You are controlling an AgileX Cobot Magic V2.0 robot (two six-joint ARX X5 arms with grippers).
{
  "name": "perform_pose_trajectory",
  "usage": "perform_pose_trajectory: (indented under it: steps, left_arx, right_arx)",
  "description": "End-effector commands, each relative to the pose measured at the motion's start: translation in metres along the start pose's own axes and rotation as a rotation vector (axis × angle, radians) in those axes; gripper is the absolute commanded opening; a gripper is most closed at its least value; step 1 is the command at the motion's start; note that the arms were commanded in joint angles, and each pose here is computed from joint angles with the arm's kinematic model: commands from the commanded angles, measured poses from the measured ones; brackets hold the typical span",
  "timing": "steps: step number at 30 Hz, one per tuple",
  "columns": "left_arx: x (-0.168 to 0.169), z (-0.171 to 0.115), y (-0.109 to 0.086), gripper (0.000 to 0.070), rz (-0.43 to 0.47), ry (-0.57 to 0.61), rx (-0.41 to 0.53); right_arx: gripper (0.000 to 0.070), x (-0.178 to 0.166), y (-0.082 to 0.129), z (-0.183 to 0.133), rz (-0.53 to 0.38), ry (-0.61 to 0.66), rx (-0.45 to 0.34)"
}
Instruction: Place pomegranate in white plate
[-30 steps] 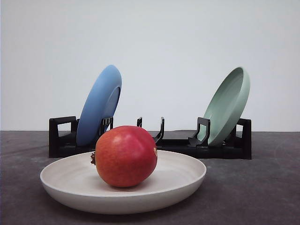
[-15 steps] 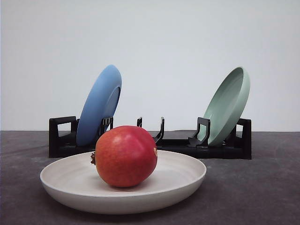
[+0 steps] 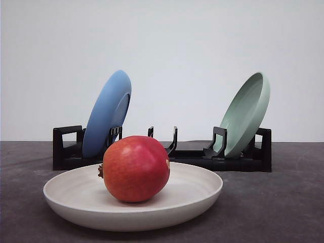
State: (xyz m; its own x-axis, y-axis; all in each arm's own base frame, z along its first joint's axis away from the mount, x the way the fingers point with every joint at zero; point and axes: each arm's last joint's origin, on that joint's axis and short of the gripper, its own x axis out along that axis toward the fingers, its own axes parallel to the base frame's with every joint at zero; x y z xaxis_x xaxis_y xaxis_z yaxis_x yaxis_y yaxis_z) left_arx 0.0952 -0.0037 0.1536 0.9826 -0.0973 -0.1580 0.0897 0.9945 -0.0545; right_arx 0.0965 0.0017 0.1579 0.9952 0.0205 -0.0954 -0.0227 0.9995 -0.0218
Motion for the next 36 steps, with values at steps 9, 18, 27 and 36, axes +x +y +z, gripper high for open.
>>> perform_pose_trajectory:
  steps: [9, 18, 27, 36]
  left_arx:
    - [0.0010, -0.0026, 0.0002, 0.0017, -0.001, 0.003, 0.003]
    - [0.0010, -0.0026, 0.0002, 0.0017, -0.001, 0.003, 0.003]
    - [0.0010, -0.0026, 0.0002, 0.0017, -0.001, 0.003, 0.003]
    - [0.0010, -0.0026, 0.0002, 0.0017, -0.001, 0.003, 0.003]
  right_arx:
    - [0.0027, 0.0004, -0.0001, -0.0005, -0.001, -0.003, -0.004]
    - [0.0027, 0.0004, -0.0001, -0.0005, -0.001, -0.003, -0.004]
    - [0.0027, 0.0004, -0.0001, -0.0005, -0.001, -0.003, -0.004]
    - [0.0027, 0.0004, -0.0001, -0.0005, -0.001, -0.003, -0.004]
